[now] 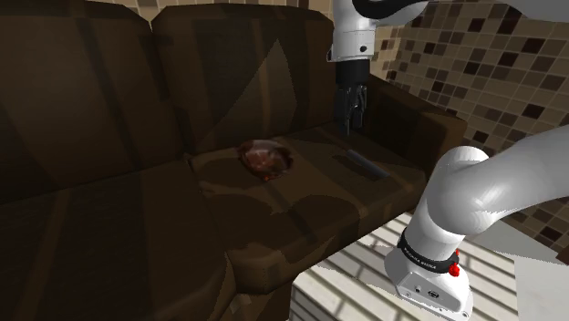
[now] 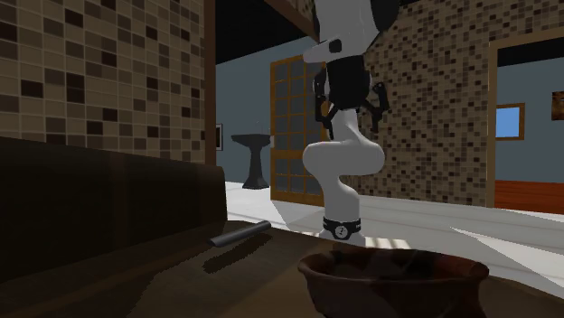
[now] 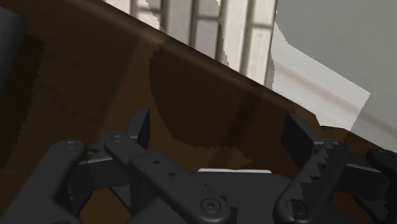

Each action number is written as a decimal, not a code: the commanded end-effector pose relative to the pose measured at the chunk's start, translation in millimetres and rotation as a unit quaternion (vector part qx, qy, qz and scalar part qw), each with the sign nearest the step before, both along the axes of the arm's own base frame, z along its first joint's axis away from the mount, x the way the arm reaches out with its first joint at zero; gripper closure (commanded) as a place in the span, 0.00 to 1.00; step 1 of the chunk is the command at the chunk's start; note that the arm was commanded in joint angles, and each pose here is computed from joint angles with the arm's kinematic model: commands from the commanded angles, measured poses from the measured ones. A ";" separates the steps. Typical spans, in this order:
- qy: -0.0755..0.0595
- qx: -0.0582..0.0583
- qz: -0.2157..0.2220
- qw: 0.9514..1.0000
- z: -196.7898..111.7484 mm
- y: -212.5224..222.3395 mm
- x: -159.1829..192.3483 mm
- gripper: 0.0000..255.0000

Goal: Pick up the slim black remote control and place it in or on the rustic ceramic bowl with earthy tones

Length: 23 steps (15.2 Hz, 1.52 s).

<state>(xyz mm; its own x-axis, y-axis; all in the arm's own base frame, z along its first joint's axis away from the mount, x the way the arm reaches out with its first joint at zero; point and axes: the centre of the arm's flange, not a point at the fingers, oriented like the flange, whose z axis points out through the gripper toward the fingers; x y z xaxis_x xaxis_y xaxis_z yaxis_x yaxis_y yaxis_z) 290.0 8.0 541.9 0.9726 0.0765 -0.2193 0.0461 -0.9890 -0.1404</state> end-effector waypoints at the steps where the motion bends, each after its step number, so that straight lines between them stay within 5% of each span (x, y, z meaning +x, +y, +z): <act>1: 0.000 0.000 0.000 1.000 0.0 0.0 0.0 0.00; 12: 0.003 -0.025 -0.092 0.995 -88.7 -112.0 12.2 0.00; 23: 0.006 -0.050 -0.183 0.982 -171.7 -228.6 2.6 0.00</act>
<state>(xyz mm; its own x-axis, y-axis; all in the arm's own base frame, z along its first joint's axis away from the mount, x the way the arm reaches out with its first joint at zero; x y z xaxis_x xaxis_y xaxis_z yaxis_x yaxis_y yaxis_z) 294.2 -211.9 377.6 0.9330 -0.2831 -0.2222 -0.3001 -0.9528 -0.0464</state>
